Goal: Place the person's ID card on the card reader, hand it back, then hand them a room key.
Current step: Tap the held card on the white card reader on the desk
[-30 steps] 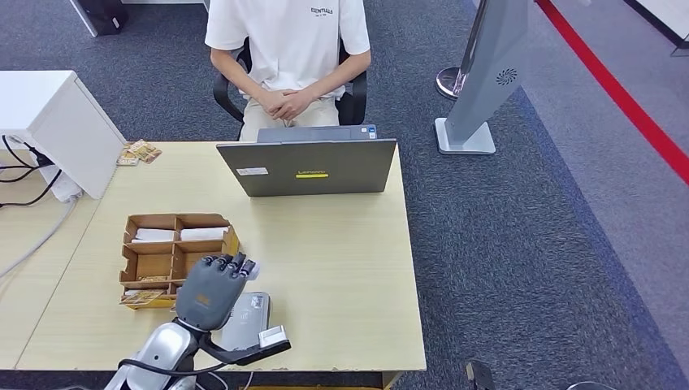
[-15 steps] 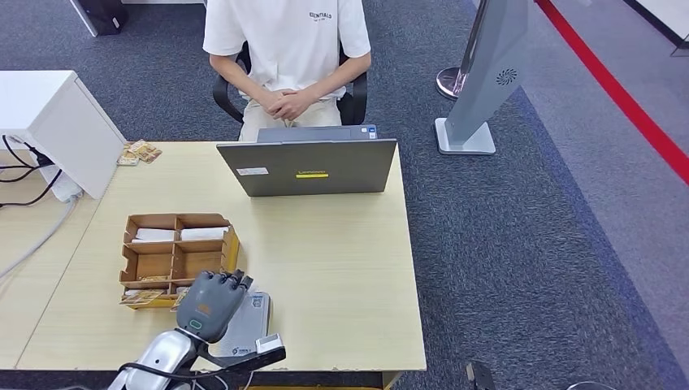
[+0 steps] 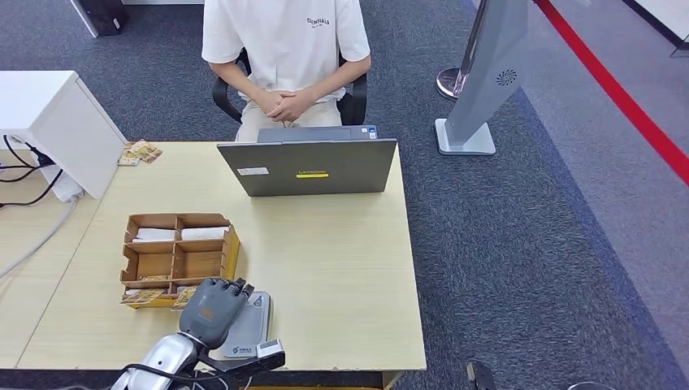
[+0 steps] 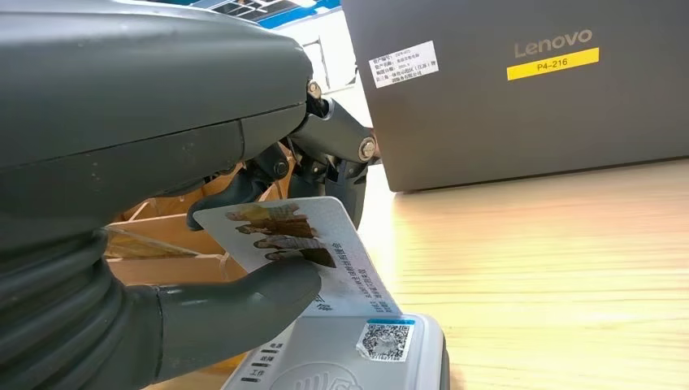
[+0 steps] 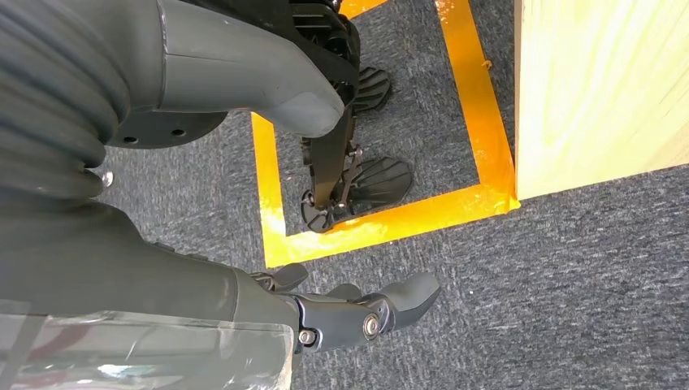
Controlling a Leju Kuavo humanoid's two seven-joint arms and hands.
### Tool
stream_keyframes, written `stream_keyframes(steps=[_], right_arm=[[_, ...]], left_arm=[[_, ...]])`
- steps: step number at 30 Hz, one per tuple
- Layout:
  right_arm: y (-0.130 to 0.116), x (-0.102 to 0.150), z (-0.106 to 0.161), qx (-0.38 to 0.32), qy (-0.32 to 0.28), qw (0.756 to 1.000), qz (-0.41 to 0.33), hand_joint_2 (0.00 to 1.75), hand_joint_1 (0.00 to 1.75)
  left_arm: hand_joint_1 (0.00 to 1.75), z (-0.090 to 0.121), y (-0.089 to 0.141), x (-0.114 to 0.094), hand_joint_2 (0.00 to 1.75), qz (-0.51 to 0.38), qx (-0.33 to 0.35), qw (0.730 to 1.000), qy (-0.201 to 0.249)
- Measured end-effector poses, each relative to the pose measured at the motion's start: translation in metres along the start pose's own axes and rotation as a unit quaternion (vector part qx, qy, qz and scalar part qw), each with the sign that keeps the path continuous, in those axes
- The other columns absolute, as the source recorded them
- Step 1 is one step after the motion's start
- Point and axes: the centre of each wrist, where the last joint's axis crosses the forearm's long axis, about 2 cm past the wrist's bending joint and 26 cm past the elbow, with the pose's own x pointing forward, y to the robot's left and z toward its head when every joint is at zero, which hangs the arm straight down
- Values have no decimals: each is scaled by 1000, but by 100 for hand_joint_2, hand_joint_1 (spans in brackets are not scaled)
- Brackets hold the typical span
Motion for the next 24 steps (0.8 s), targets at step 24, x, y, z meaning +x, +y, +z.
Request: stream_keyframes(steps=[24], right_arm=[[7, 9, -2, 5, 4, 1000, 28, 175, 0]], left_arm=[[175, -59, 84, -39, 175, -75, 257, 963, 22]])
